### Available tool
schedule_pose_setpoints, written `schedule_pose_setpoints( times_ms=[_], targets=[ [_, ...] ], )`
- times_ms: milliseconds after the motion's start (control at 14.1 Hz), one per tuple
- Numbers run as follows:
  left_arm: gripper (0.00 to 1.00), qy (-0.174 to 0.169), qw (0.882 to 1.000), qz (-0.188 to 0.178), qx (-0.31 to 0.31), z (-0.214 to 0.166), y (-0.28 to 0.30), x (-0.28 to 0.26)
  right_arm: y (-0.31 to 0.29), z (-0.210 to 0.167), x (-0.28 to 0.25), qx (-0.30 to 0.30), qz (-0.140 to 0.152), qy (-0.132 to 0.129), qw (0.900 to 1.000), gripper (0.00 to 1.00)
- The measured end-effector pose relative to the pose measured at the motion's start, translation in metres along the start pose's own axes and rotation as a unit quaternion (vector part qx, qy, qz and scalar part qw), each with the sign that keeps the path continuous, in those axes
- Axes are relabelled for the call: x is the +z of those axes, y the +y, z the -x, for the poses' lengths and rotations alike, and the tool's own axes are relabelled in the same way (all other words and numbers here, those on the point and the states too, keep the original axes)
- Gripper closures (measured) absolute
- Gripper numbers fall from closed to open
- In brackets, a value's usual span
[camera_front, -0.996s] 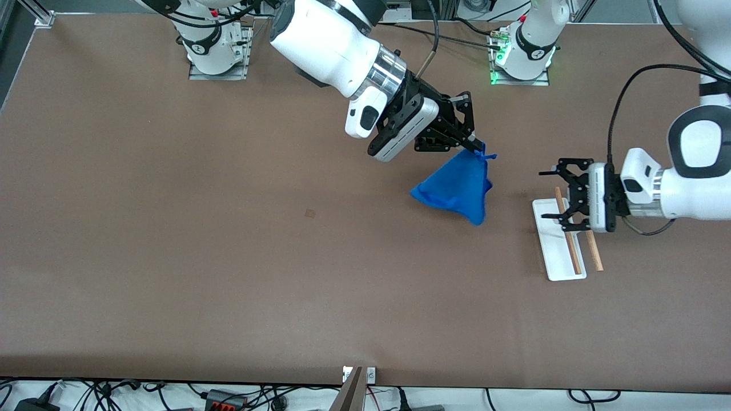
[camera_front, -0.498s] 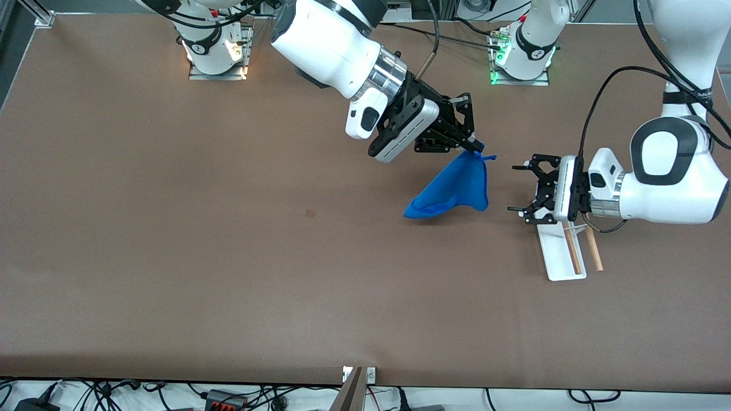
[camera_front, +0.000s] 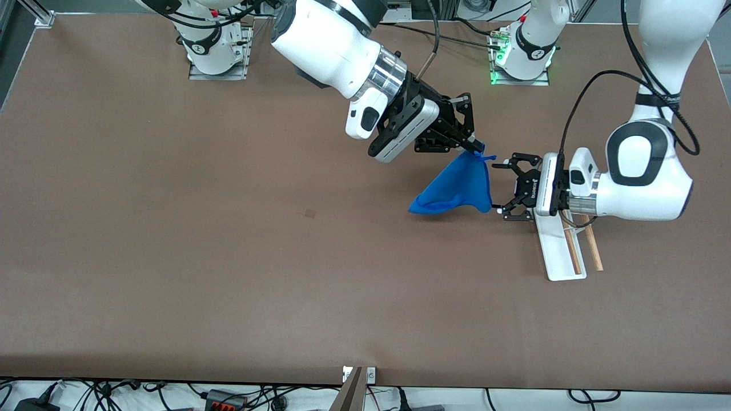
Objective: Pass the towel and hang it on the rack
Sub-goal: 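Grasp the hanging towel with the left gripper while the right gripper holds, then open the right gripper and withdraw it while the left gripper holds towel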
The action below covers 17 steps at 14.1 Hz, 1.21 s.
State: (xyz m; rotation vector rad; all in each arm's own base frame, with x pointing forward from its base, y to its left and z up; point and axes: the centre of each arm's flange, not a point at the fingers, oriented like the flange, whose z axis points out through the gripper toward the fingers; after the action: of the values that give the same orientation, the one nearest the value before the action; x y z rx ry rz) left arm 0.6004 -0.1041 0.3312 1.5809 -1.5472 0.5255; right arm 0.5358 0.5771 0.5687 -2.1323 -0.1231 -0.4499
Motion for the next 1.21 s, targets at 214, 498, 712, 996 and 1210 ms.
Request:
schedule_pose_setpoints(
  times_ms=[214, 498, 712, 996, 1210],
  targets=[
    [0.00, 0.021, 1.000, -0.021, -0.001, -0.007, -0.003, 0.021, 0.000, 0.000, 0.000, 0.000, 0.000, 0.000, 1.000, 0.98],
    [0.06, 0.041, 0.999, -0.032, -0.004, -0.019, -0.003, 0.041, 0.000, 0.000, 0.000, 0.000, 0.000, 0.000, 1.000, 0.98],
    [0.39, 0.048, 0.998, -0.036, -0.005, -0.022, -0.004, 0.044, 0.000, 0.000, 0.000, 0.000, 0.000, 0.000, 1.000, 0.98],
    [0.80, 0.050, 0.997, -0.050, 0.000, -0.033, -0.005, 0.050, 0.000, 0.000, 0.000, 0.000, 0.000, 0.000, 1.000, 0.98],
    [0.98, 0.047, 0.997, -0.064, -0.005, -0.041, -0.005, 0.046, 0.001, 0.001, 0.002, 0.000, 0.001, -0.002, 1.000, 0.98]
  ],
)
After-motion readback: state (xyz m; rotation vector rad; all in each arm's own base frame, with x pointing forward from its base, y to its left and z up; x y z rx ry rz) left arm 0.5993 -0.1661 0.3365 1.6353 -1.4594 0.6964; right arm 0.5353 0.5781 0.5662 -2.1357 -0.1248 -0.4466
